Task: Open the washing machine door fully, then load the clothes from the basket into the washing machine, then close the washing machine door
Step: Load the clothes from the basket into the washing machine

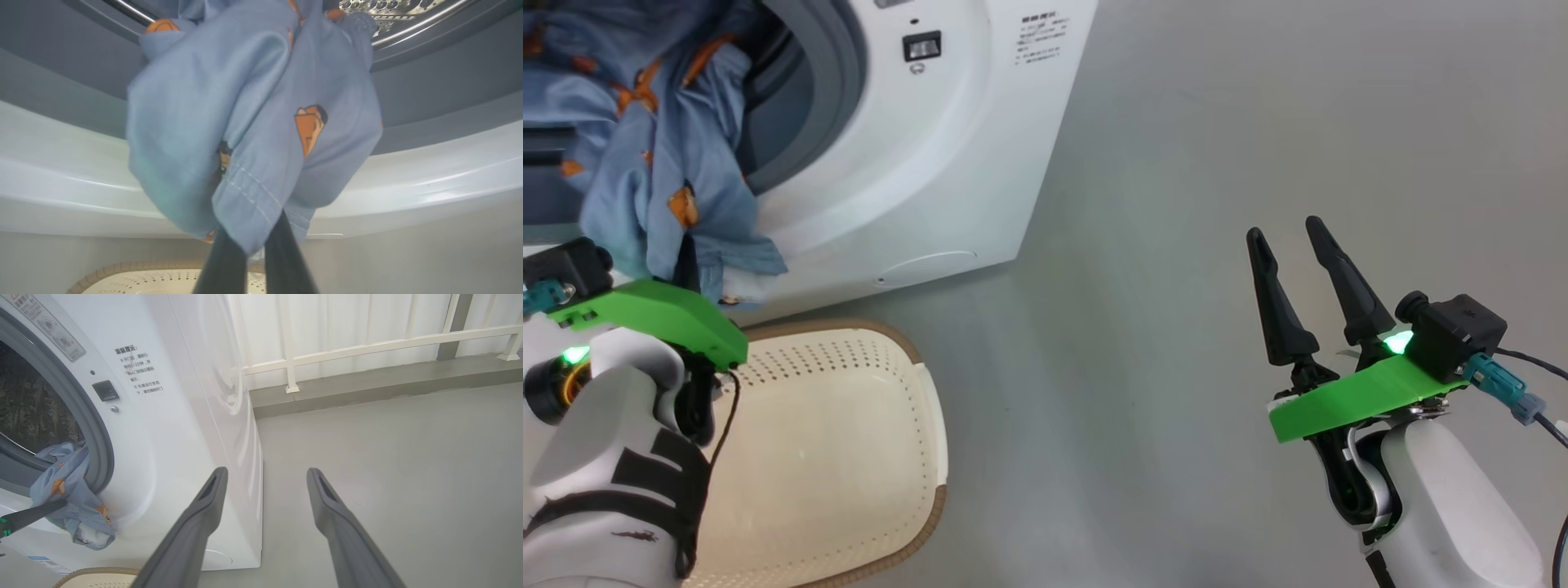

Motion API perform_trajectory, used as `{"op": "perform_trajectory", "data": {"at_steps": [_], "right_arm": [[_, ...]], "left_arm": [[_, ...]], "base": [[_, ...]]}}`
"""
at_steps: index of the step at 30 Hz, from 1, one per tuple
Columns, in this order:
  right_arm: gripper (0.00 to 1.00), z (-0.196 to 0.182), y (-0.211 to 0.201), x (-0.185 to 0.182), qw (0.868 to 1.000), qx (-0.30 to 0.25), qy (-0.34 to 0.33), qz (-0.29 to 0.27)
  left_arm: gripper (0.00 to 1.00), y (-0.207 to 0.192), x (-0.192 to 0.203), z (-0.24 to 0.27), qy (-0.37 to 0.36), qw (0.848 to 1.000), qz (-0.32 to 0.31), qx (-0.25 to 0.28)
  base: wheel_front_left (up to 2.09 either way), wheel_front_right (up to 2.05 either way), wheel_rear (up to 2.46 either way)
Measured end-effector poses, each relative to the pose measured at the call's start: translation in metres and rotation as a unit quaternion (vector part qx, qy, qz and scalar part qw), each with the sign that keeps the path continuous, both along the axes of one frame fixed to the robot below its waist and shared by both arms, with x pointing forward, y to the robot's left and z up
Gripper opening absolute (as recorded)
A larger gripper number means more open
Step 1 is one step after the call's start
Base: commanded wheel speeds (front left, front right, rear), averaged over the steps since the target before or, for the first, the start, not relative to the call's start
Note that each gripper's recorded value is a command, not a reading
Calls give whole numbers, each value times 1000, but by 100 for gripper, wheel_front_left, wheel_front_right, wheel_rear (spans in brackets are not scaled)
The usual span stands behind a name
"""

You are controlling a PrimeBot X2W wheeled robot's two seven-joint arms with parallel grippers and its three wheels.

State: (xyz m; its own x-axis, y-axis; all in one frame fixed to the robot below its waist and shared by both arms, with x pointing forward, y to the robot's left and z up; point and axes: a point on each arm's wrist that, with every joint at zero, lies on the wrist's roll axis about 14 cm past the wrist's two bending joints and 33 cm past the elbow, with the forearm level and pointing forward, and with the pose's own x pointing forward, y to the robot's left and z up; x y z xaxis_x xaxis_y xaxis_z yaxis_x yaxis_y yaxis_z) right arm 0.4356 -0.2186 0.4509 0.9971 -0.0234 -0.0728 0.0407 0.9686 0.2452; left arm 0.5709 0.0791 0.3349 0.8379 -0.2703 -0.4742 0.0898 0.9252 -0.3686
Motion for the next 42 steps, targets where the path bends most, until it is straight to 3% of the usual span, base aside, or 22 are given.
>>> {"op": "perform_trajectory", "data": {"at_steps": [17, 23, 34, 42], "right_arm": [[100, 10, 23, 7, 999, 8, -17, 34], [100, -2, 17, 7, 1000, 7, -1, 26], [100, -31, -4, 4, 999, 5, 35, -15], [100, -55, -20, 1, 997, -8, 68, -40]], "left_arm": [[0, 11, 14, 66, -111, 994, -9, -1], [0, 9, 55, 89, -145, 989, -16, 12], [0, -1, 124, 86, -150, 987, -27, 59], [0, -21, 186, 130, -273, 961, -1, 51]], "base": [[0, 0, 0], [0, 0, 0], [0, 0, 0], [0, 0, 0]]}}
